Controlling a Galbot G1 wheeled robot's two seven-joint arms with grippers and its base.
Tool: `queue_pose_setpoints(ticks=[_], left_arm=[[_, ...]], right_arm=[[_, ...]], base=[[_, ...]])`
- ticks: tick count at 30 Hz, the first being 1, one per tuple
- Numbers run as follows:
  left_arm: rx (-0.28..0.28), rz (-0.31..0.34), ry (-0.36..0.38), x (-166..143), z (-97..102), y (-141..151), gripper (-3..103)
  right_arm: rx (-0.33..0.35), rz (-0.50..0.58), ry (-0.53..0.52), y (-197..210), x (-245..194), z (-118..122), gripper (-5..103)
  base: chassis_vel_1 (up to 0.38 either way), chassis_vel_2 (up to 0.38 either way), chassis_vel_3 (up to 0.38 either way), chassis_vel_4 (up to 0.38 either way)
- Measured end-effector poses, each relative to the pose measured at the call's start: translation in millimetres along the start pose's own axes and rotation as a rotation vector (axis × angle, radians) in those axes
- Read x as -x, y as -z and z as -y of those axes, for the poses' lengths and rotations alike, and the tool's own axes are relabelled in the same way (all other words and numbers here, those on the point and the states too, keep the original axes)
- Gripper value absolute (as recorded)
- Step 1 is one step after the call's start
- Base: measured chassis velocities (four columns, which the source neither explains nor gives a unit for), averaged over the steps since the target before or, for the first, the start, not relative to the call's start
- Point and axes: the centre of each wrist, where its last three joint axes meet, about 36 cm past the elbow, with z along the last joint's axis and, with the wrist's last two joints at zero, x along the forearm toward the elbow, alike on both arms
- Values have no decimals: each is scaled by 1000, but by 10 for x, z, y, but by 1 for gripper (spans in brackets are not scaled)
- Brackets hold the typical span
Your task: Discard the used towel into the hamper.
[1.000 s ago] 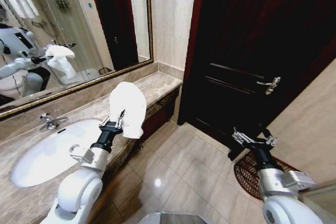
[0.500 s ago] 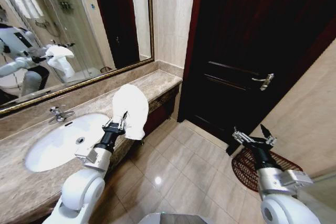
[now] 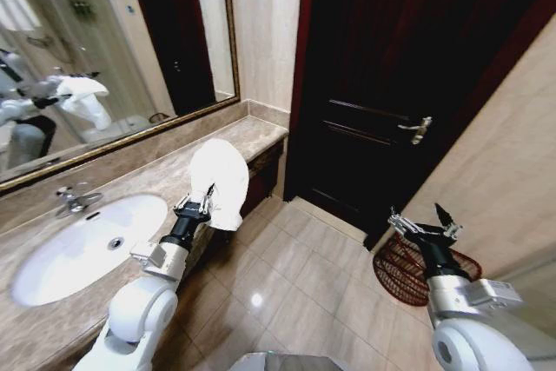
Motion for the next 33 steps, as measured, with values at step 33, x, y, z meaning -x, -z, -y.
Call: queue_pose_setpoints(ticks=[33], left_arm=[[-41, -24, -51, -34, -3, -230, 16]], right_arm=[[3, 21, -91, -234, -178, 364, 100]], base=[[-118, -122, -118, -122]])
